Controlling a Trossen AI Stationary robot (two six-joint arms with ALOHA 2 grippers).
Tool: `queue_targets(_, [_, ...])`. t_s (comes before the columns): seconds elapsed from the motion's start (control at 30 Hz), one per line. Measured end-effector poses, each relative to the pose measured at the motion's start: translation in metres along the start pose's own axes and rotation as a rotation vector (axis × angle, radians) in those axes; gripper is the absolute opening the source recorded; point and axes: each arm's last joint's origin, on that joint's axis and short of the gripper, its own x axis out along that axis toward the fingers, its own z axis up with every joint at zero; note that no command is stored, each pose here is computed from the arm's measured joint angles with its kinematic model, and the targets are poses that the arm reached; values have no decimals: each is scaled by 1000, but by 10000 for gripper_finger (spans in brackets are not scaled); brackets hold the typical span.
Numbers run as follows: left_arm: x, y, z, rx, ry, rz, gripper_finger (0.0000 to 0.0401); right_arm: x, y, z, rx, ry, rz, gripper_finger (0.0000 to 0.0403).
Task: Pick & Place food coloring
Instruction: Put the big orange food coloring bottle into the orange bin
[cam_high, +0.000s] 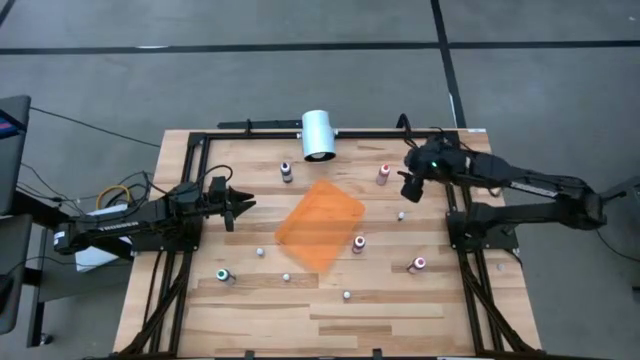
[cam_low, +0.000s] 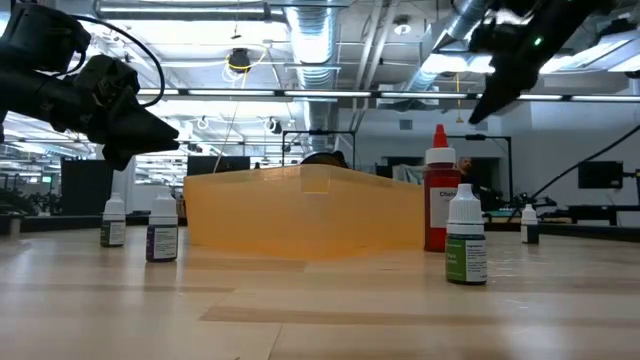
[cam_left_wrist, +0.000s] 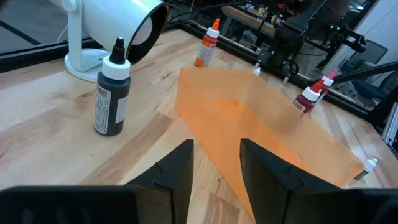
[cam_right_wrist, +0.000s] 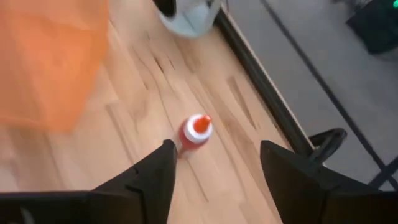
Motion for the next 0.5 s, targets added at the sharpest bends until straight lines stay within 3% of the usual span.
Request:
queue_targets(0.23, [0,0,0,0,1,0,122,34,-18,-2,-39,103,89,227])
queue_targets(0.5, [0,0,0,0,0,0,122,70,-28,0,-26,101,218,225])
